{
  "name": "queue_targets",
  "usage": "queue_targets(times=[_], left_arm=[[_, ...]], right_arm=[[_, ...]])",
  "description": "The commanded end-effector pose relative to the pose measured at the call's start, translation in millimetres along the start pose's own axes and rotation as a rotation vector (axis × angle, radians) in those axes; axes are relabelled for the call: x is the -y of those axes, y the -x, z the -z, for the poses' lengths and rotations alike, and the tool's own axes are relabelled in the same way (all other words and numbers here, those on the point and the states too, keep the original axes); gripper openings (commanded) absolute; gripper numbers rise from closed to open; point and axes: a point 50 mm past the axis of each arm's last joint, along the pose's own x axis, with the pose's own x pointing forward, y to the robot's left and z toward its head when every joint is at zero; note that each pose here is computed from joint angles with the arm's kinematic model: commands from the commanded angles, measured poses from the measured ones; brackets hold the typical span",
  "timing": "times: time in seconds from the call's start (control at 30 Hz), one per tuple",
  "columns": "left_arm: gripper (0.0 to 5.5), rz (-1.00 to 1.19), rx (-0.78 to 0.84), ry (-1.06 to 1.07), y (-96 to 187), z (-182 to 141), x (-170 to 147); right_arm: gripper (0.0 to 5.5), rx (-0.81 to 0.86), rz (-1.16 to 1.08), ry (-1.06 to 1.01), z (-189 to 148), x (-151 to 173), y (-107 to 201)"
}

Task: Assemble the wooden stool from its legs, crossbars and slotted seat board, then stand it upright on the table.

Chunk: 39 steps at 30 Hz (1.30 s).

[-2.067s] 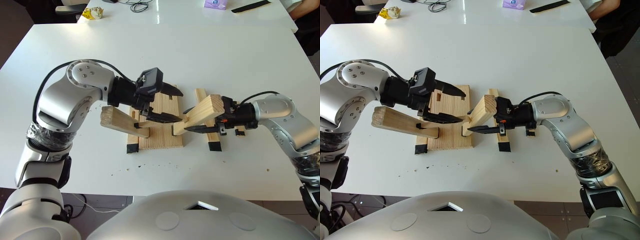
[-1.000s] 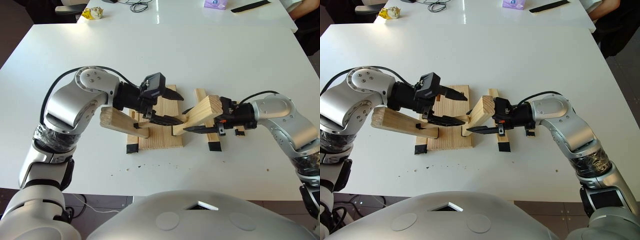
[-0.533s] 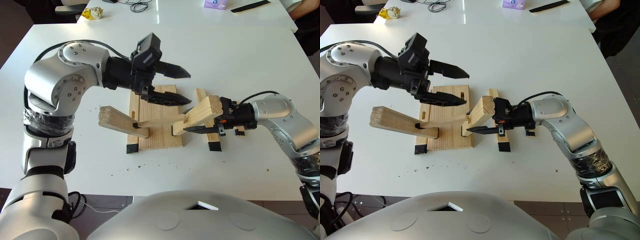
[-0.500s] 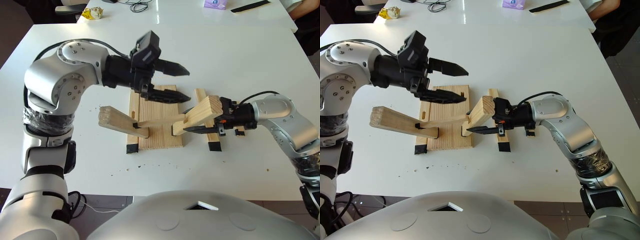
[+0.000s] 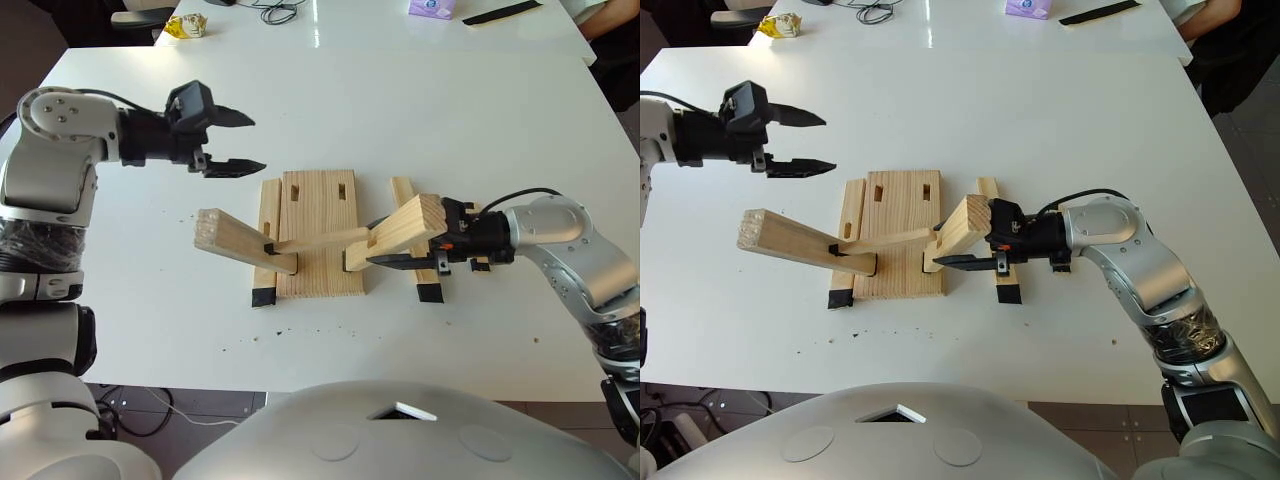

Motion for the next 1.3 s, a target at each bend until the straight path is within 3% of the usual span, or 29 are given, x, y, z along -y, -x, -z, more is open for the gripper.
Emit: queue_targets(times=[0.03,0.23,0.47,0.63,0.7,1.3], left_arm=[[3.68,0.117,-0.113,0.002,18,30,24],[3.68,0.232,-0.108,0.004,20,39,49],[3.68,0.234,0.090,0.080,9,26,70],[2.99,0.284,0.092,0.150,4,32,91],[2.75,0.272,0.075,0.149,2,34,94],[2.75,0.259,0.153,0.124,-35,18,109]], right_arm=[[2.04,-0.111,-0.001,-0.080,20,-8,5],[2.04,-0.114,0.009,-0.086,21,-10,7],[2.04,-0.119,0.018,-0.092,22,-12,9],[2.04,-0.122,0.009,-0.084,21,-9,9],[2.04,-0.124,0.009,-0.080,21,-8,10],[2.04,-0.120,-0.021,-0.077,19,-4,8]])
